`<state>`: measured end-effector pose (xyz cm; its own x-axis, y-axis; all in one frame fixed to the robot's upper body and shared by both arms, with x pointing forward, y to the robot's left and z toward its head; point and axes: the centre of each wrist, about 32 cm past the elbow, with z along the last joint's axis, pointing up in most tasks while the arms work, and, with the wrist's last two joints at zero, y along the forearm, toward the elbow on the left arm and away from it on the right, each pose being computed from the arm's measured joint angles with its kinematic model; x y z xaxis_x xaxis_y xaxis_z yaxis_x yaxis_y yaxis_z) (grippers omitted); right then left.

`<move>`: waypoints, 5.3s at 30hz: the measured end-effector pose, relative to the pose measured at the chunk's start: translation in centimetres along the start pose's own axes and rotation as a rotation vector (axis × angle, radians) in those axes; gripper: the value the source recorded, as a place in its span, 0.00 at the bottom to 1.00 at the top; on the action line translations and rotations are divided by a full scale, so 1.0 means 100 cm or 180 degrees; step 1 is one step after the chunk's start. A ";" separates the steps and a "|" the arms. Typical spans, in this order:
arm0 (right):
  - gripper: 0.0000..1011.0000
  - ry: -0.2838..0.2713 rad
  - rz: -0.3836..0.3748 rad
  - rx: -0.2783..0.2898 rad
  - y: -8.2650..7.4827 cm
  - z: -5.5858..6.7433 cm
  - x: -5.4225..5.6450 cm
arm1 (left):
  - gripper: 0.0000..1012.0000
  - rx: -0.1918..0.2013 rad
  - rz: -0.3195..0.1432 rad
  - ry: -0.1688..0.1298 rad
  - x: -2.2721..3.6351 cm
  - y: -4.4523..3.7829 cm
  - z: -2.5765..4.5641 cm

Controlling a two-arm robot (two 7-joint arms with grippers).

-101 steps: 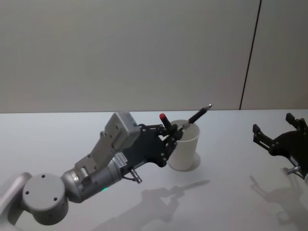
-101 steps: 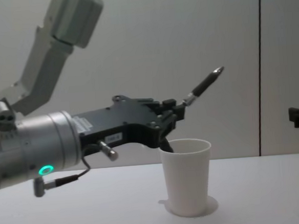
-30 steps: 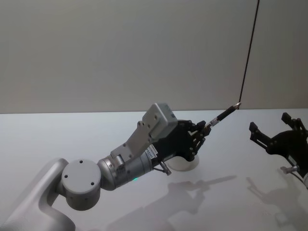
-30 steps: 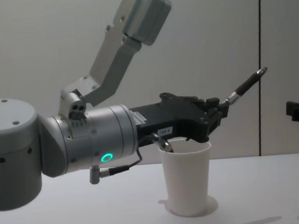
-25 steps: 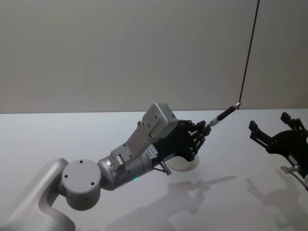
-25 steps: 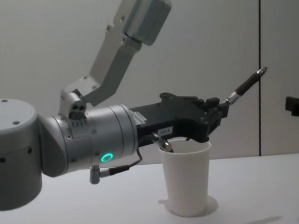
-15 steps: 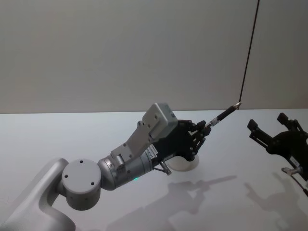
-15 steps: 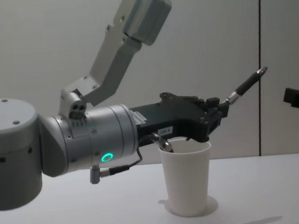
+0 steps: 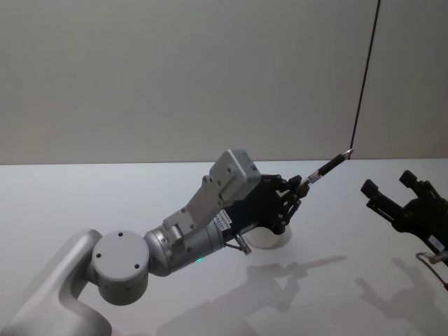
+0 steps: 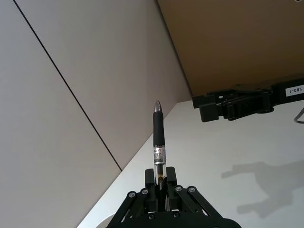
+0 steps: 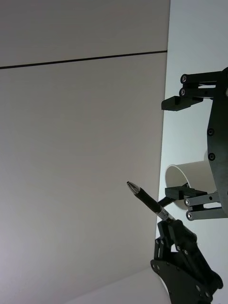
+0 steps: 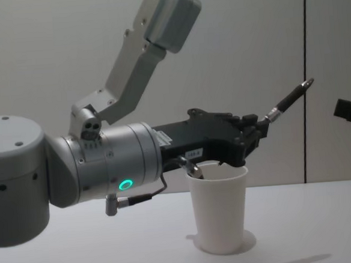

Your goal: Place the pen into the pen holder.

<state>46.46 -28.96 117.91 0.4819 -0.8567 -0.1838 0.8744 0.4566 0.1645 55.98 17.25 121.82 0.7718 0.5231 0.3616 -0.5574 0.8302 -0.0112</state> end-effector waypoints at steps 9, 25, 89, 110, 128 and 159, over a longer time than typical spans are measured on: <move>0.99 0.0173 0.0163 0.0012 -0.005 -0.002 0.008 | 0.15 0.0000 0.0000 0.0000 0.0000 0.0000 0.0000; 0.99 0.0654 0.0484 0.0191 -0.004 -0.014 0.018 | 0.15 0.0000 0.0000 0.0000 0.0000 0.0000 0.0000; 0.99 0.1590 0.0913 0.0494 0.068 -0.071 0.000 | 0.15 0.0000 0.0000 0.0000 0.0000 0.0000 0.0000; 0.99 0.1614 0.0960 0.0552 0.080 -0.076 -0.006 | 0.15 0.0000 0.0000 0.0000 0.0000 0.0000 0.0000; 0.99 0.1604 0.1014 0.0649 0.077 -0.078 -0.003 | 0.15 0.0000 0.0000 -0.0001 0.0000 0.0000 0.0000; 0.99 0.1644 0.1039 0.0720 0.073 -0.081 0.002 | 0.15 0.0000 0.0000 0.0000 0.0000 0.0000 0.0000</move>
<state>53.43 -23.83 111.26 0.7354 -0.4310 -0.5228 0.6719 0.5637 0.4804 55.98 17.25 121.82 0.7717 0.5230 0.3617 -0.5574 0.8302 -0.0112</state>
